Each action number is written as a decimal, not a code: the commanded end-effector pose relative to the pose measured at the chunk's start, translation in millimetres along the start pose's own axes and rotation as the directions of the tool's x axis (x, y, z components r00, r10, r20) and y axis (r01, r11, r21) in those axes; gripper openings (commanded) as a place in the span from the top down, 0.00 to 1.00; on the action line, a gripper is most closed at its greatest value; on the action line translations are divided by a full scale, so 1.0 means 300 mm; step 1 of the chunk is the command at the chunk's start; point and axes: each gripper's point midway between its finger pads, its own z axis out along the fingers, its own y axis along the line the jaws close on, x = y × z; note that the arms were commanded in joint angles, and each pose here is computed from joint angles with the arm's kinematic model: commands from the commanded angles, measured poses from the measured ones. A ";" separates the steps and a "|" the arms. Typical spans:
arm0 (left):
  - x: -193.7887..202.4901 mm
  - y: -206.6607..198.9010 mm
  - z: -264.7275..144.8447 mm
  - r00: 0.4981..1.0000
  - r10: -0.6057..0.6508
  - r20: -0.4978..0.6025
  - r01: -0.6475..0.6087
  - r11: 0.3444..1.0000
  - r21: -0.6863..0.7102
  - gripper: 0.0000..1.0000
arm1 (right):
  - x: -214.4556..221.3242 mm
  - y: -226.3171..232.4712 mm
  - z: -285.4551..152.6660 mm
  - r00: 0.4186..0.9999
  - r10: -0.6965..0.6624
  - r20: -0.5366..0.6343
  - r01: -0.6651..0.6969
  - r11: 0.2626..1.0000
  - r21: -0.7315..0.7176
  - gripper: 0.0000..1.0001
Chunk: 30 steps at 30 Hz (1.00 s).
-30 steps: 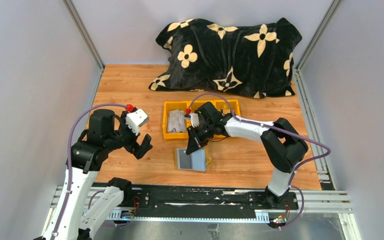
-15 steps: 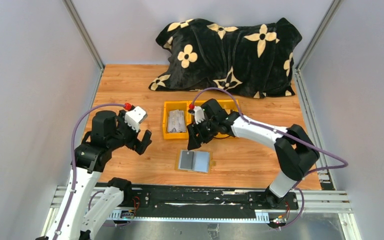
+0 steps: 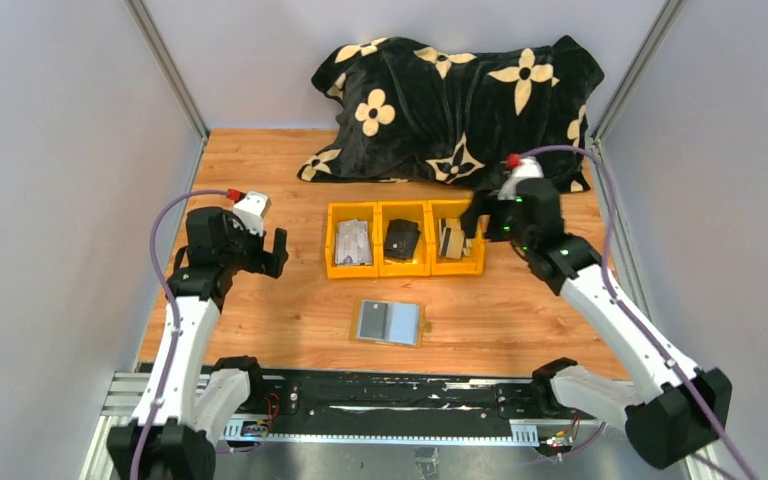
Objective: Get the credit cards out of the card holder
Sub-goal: Reset both arms
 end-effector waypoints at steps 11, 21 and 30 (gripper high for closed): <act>-0.026 0.201 0.234 0.916 -0.072 0.395 0.153 0.972 -0.177 0.00 | 0.187 -0.749 -0.303 0.885 -0.046 0.463 -0.366 0.543 0.755 0.10; 0.048 0.200 0.275 0.841 -0.043 0.540 0.172 0.967 -0.190 0.00 | 0.317 -0.894 -0.215 0.929 -0.109 0.353 -0.260 0.485 0.835 0.10; 0.053 0.172 0.293 0.832 -0.017 0.554 0.125 0.980 -0.158 0.00 | 0.333 -0.867 -0.087 0.933 -0.197 0.301 -0.113 0.635 0.764 0.10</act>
